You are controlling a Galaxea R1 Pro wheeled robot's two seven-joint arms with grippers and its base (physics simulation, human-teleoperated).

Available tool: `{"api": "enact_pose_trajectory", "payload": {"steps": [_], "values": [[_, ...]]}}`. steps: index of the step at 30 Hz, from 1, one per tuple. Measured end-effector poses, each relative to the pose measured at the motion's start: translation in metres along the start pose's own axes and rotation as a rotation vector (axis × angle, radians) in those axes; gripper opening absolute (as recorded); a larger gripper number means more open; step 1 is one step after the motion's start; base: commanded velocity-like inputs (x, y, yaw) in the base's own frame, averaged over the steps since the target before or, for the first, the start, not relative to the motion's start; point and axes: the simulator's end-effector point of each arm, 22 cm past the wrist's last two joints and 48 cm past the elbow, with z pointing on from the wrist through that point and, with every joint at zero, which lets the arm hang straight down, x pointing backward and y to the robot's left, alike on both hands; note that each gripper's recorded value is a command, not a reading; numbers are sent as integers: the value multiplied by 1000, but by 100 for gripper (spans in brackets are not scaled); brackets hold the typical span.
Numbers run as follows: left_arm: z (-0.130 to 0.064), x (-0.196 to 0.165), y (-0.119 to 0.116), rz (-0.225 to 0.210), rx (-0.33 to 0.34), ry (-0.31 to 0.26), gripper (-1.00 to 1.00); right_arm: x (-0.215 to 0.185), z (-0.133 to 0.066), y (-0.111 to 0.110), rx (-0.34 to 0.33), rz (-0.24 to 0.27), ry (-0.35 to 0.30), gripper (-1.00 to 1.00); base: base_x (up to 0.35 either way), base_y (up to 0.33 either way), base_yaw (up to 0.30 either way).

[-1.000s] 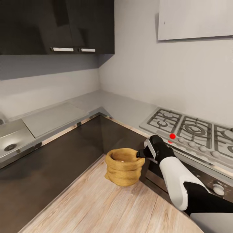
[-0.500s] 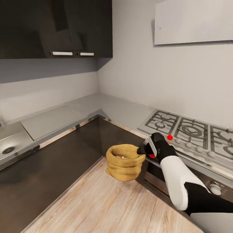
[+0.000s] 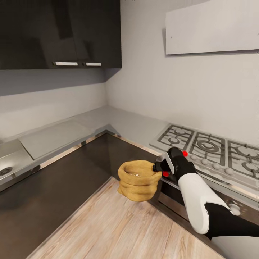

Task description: In the kitchen, take the popcorn bag from the countertop, put it into the microwave, and heat it until the popcorn is cooked so the cooked popcorn ends up inside the bag.

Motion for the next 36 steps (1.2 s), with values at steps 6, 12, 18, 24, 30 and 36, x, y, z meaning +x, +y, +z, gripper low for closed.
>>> {"api": "enact_pose_trajectory", "payload": {"steps": [6, 12, 18, 24, 30, 36], "values": [[0, -4, -1, 0, 2, -10, 100, -3, -6, 1, -1, -1, -10, -100, 0, 0, -77], [0, -7, -2, 1, 4, -19, 100, -5, -11, 1, -1, -2, -19, -100, 0, 0, -96], [0, -9, -2, 0, 6, -24, 100, -7, -15, -2, 5, -1, -26, -100, 0, 0, -45], [0, -9, -3, 0, 7, -23, 100, -9, -16, -43, 53, 24, -30, -100, 0, 0, 0], [0, -9, -3, 1, 7, -23, 100, -10, -16, -44, 55, 23, -30, -100, -102, 0, 0], [0, -9, -3, 0, 7, -23, 100, -10, -16, -44, 56, 22, -30, -100, -341, 0, 0]]}}
